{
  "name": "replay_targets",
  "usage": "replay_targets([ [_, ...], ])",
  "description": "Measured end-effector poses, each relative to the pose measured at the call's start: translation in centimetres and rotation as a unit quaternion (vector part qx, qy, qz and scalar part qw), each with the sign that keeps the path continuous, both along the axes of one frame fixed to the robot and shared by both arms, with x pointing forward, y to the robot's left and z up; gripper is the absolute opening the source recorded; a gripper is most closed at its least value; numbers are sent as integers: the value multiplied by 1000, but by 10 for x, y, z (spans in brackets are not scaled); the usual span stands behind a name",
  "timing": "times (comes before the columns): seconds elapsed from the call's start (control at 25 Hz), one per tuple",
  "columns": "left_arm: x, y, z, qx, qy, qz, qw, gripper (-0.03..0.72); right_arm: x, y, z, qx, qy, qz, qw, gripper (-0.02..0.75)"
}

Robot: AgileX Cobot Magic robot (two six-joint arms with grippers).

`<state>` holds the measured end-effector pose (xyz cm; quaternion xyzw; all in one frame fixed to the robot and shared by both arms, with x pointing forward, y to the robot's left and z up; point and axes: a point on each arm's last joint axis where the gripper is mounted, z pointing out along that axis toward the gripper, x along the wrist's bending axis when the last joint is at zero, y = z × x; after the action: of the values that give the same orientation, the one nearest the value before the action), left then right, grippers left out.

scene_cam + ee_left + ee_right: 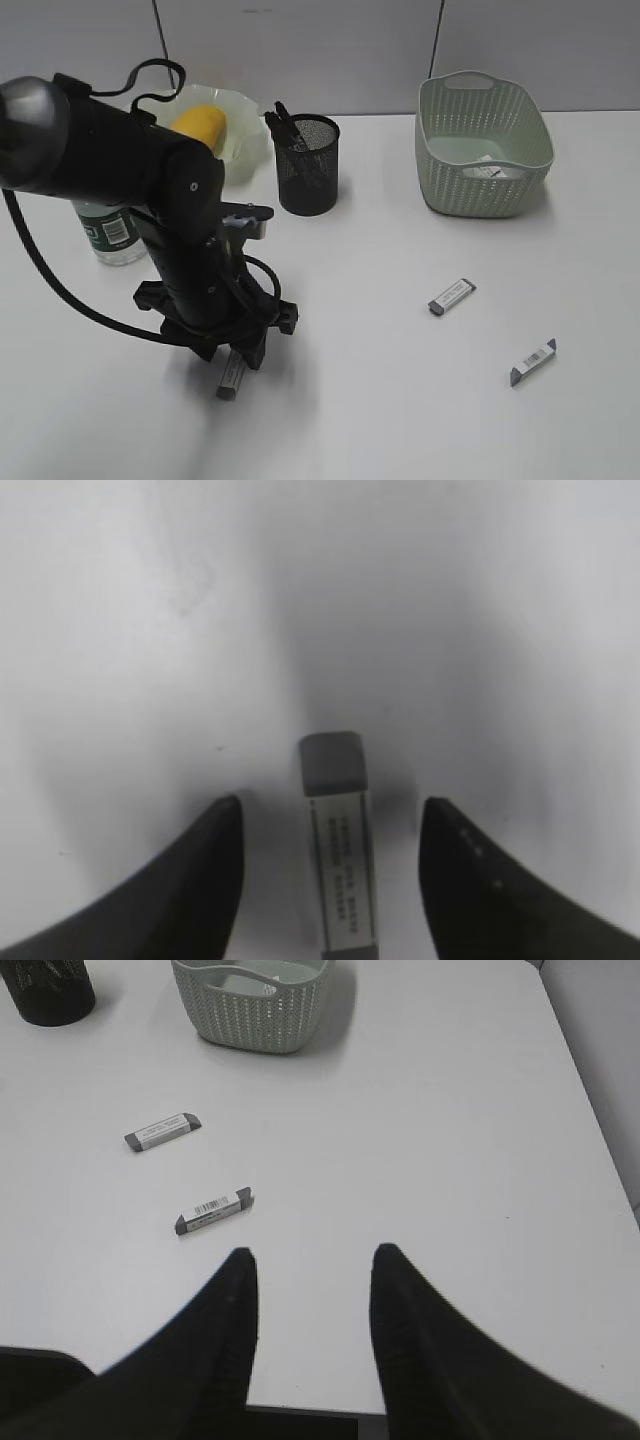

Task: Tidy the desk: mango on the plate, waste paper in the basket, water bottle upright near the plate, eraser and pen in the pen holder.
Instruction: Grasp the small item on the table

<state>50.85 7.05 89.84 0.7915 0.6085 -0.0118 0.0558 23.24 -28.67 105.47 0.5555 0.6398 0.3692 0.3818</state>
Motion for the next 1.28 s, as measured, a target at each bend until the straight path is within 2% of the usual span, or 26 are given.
replay_targets([
  [0.24, 0, 0, 0, -3, 2, 3, 1000, 374, 0, 0, 0, 0, 0, 0, 1000, 314],
  [0.68, -2, -1, -6, -3, 20, 13, 1000, 347, 0, 0, 0, 0, 0, 0, 1000, 314],
  [0.92, -3, -1, -6, 2, 26, 13, 1000, 151, 0, 0, 0, 0, 0, 0, 1000, 314],
  [1.28, -7, 3, 2, 13, 40, 9, 999, 150, 0, 0, 0, 0, 0, 0, 1000, 314],
])
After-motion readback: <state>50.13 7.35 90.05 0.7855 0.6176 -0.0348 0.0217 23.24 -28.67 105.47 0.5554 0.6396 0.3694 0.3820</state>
